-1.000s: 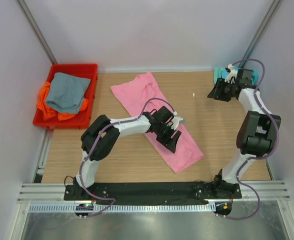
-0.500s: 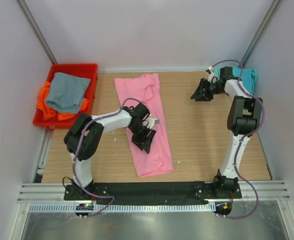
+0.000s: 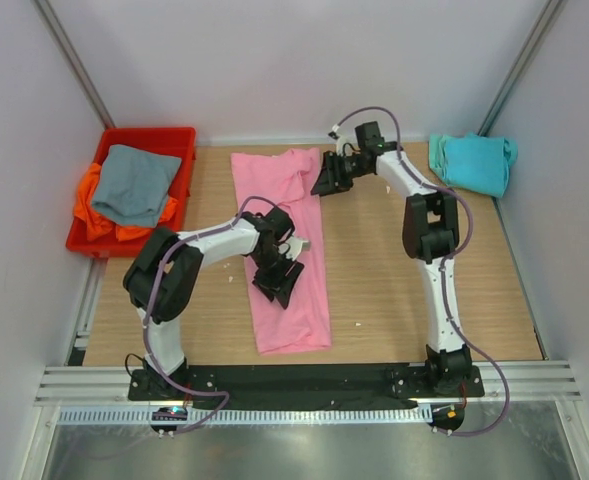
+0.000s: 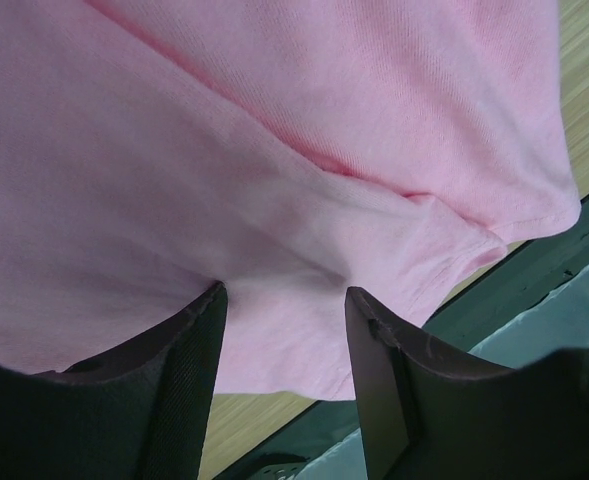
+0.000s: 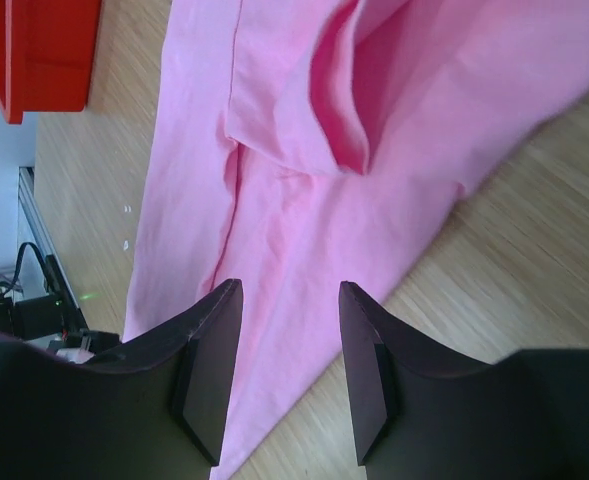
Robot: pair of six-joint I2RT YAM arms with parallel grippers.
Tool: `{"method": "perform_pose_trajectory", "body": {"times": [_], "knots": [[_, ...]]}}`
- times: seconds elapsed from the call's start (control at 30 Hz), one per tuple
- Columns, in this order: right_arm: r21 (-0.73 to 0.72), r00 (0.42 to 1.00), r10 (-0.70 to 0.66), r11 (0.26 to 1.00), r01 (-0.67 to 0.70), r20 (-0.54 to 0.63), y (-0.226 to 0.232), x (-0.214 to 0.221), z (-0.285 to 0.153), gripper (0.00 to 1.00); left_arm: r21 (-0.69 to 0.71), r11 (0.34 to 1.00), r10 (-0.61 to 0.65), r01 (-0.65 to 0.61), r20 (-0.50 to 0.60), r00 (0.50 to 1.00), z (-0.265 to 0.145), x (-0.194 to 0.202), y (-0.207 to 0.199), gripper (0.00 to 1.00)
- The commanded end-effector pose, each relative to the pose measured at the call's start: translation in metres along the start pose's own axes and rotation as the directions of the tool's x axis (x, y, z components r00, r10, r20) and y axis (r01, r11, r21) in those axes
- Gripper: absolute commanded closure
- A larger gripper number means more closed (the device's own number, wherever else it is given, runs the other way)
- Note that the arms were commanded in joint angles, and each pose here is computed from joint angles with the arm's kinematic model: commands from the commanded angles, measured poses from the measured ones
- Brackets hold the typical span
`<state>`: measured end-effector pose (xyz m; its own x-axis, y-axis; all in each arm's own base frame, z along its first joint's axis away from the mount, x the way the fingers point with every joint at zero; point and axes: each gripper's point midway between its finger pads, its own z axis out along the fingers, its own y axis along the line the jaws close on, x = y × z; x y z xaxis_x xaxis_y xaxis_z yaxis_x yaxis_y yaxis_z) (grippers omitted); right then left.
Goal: Fold and stack the t-shirts
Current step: Fold the tshirt
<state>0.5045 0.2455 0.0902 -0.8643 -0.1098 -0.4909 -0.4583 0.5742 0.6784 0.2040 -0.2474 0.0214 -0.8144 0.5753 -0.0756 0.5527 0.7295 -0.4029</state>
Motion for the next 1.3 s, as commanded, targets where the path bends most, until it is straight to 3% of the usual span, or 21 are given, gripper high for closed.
{"method": "perform_pose_trajectory", "body": {"times": [0.0,0.33,0.5,0.77,1.27], "knots": [[-0.026,1.000,-0.011,1.000,0.011,-0.003,0.014,-0.006,0.025,0.50,-0.166,0.986,0.012,-0.031,-0.109,0.994,0.008,0.033,0.038,0.45],[0.026,0.996,0.042,0.999,-0.040,-0.082,-0.001,0.023,0.075,0.50,-0.178,0.982,0.052,-0.065,-0.074,0.996,-0.009,0.030,0.034,0.45],[0.127,0.988,0.067,0.991,-0.050,-0.138,-0.023,0.051,0.063,0.50,-0.148,0.984,0.089,-0.097,-0.059,0.994,-0.017,0.033,0.026,0.44],[0.236,0.988,0.123,0.967,-0.098,-0.093,-0.062,0.044,0.025,0.49,-0.088,0.990,0.100,-0.108,-0.085,0.991,-0.002,0.033,0.014,0.44],[0.234,0.983,0.156,0.964,-0.130,-0.100,-0.082,0.048,0.017,0.49,-0.027,0.975,0.219,-0.221,-0.083,0.972,0.011,0.010,-0.032,0.45]]}}
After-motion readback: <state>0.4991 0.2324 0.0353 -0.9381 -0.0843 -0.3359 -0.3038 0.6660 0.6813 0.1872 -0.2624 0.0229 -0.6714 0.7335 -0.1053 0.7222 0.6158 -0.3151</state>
